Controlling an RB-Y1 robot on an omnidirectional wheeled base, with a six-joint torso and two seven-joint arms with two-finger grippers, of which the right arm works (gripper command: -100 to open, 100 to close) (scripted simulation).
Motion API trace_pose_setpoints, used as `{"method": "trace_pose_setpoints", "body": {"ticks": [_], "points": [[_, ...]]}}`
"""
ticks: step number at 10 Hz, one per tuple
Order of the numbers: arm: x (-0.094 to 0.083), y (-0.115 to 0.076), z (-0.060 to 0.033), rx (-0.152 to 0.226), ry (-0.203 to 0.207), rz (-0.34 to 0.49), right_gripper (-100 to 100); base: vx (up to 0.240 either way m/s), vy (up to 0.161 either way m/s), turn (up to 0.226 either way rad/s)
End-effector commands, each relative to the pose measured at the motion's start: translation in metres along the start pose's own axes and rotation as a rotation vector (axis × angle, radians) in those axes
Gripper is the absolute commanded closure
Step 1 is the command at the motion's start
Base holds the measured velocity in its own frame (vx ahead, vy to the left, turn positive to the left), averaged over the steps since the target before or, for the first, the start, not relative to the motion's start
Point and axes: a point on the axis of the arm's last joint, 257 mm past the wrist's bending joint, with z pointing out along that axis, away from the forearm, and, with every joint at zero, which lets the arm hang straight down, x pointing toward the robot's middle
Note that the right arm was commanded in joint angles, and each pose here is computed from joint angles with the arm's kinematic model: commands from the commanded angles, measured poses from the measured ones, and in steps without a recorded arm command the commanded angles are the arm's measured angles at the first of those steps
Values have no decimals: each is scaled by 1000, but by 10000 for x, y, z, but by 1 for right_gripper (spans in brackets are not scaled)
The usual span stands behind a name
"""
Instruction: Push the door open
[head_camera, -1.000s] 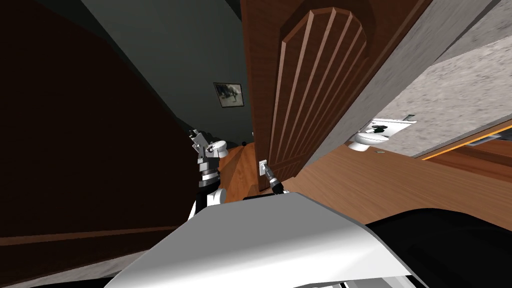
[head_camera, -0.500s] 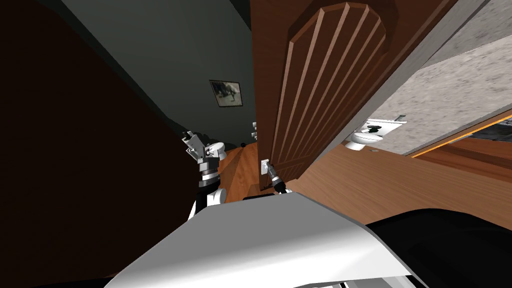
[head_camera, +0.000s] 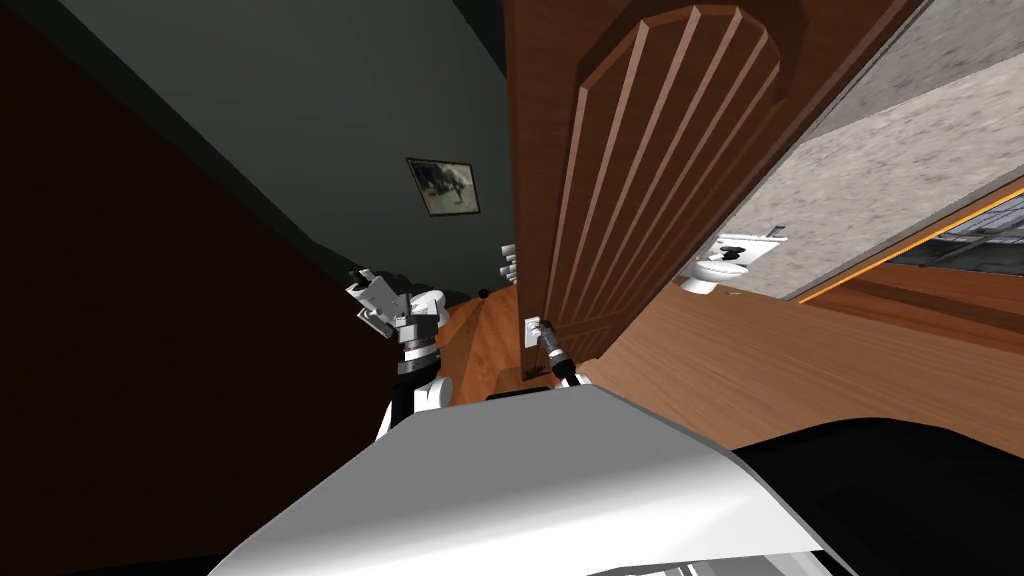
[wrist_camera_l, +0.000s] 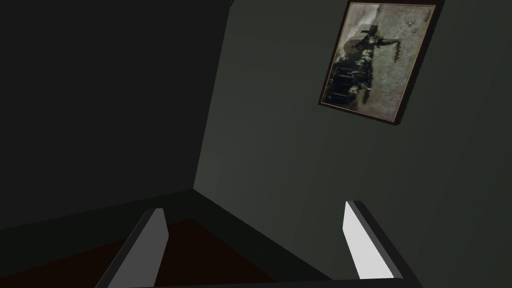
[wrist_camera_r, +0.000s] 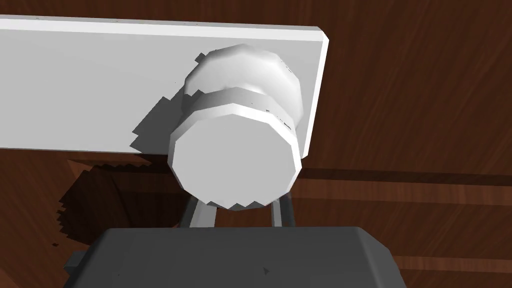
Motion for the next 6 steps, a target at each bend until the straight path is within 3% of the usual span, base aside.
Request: {"method": "trace_pose_setpoints", "body": {"ticks": [1,2,3,6], "points": [[-128,12,18,-1,-26,2,100,145,112,-102],[-165,12,25,-1,-34,4,100,151,115,-68],[-133,-14,-42,4,-18,-4,-100,-60,51,-44],[-109,-7,-85,3,-12,2,-100,-180,-14,4]]}}
